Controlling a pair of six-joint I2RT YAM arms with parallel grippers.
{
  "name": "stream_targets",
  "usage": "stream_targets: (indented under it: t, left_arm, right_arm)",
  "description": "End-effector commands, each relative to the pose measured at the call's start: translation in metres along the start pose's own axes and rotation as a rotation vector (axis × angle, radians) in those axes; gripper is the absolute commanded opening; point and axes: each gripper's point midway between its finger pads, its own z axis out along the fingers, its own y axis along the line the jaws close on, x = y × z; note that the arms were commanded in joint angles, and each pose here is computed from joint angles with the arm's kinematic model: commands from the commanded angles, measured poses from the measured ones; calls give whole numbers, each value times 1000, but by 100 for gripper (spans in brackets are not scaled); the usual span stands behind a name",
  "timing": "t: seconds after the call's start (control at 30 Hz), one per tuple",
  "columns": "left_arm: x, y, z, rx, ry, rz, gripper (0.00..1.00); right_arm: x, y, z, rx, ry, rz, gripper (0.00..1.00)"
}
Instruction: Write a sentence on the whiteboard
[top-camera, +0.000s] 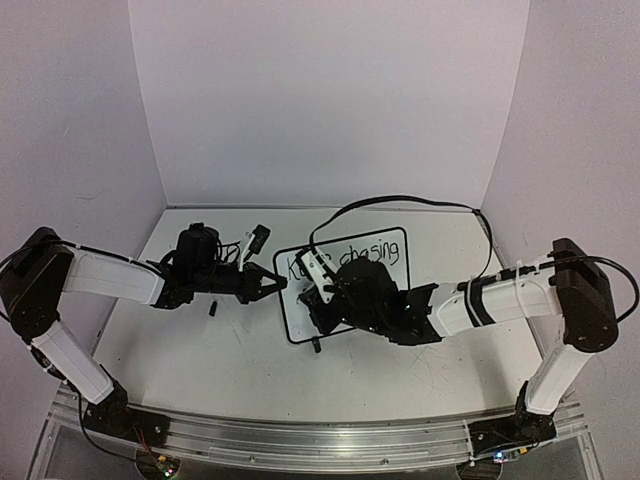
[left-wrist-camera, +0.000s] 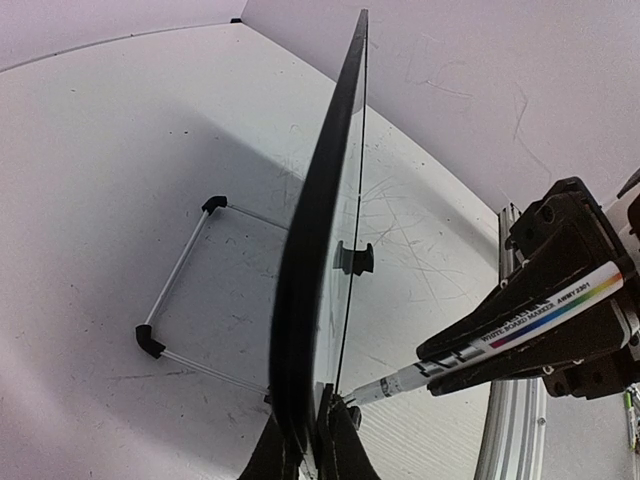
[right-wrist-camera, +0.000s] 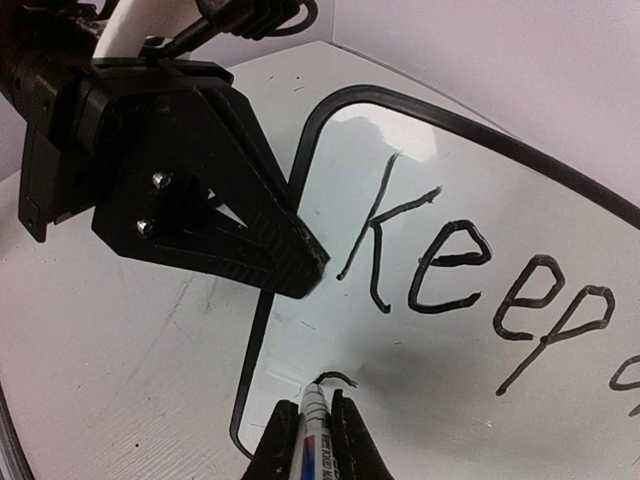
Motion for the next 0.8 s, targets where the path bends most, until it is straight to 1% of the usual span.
stream_targets:
  t: [0.0,0.17,0.53,0.77]
  left_arm:
    - [-23,27,-9,-171,-59,87,0]
    - [-23,28,-8,-173,-56,88,0]
    - [-23,28,-9,-175,-54,88,0]
    - [-21,28,-9,-175,-51,85,0]
  right_arm:
    - [5,5,2,-13,13,13,0]
    - [9,0,0,13,23,7,0]
    - [3,-12,-5,74,10,-13,0]
    - [-8,-24,-9,140,-26,-14,0]
